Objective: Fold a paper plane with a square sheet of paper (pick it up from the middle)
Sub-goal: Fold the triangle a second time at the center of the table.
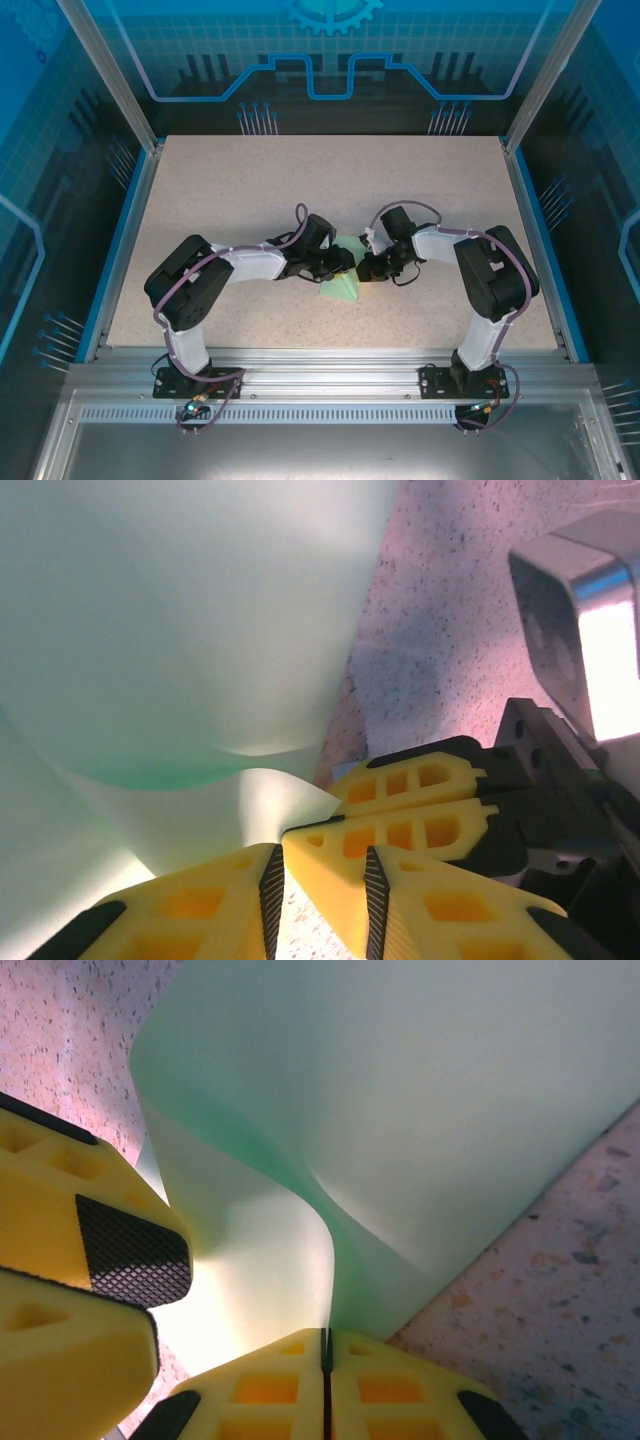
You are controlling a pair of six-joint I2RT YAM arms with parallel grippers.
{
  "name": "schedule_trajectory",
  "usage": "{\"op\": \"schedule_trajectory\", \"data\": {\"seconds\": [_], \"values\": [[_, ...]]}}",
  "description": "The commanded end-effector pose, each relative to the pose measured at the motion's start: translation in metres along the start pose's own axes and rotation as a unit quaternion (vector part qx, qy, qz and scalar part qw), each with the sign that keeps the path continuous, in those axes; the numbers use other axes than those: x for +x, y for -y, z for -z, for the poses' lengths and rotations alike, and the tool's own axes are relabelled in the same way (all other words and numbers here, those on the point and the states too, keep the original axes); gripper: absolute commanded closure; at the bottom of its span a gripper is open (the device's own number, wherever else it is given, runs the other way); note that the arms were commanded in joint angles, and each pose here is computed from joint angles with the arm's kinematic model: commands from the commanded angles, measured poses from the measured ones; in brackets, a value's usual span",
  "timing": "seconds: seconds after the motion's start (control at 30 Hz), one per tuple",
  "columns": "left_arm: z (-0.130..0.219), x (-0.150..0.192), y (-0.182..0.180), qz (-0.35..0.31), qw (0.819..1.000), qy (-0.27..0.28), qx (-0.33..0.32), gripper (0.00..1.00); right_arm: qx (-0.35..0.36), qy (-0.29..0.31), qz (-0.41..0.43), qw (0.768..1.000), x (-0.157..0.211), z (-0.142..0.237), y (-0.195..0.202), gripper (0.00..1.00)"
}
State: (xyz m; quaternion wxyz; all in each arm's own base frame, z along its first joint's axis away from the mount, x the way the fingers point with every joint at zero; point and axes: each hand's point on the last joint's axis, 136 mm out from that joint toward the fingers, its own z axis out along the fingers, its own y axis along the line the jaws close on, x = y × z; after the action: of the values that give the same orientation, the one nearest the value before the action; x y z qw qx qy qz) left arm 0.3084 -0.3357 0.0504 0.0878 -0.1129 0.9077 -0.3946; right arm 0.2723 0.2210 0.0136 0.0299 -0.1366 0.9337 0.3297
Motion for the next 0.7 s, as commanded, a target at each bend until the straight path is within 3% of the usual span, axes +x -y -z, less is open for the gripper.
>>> {"op": "schedule_trajectory", "data": {"seconds": [0.0,0.33,0.67], "values": [[-0.002,-0.007,0.012,0.005,1.000,0.003,0.022,0.68,-0.011,-0.005,0.009,1.000,-0.002,-0.003,-0.005,0.93],[-0.013,-0.005,-0.026,0.032,0.999,0.000,-0.038,0.69,-0.010,-0.005,0.008,1.000,-0.002,-0.004,-0.004,0.92],[-0.018,-0.002,-0.042,0.041,0.998,0.000,-0.049,0.69,-0.009,-0.001,0.003,1.000,-0.004,-0.002,-0.003,0.89]]}}
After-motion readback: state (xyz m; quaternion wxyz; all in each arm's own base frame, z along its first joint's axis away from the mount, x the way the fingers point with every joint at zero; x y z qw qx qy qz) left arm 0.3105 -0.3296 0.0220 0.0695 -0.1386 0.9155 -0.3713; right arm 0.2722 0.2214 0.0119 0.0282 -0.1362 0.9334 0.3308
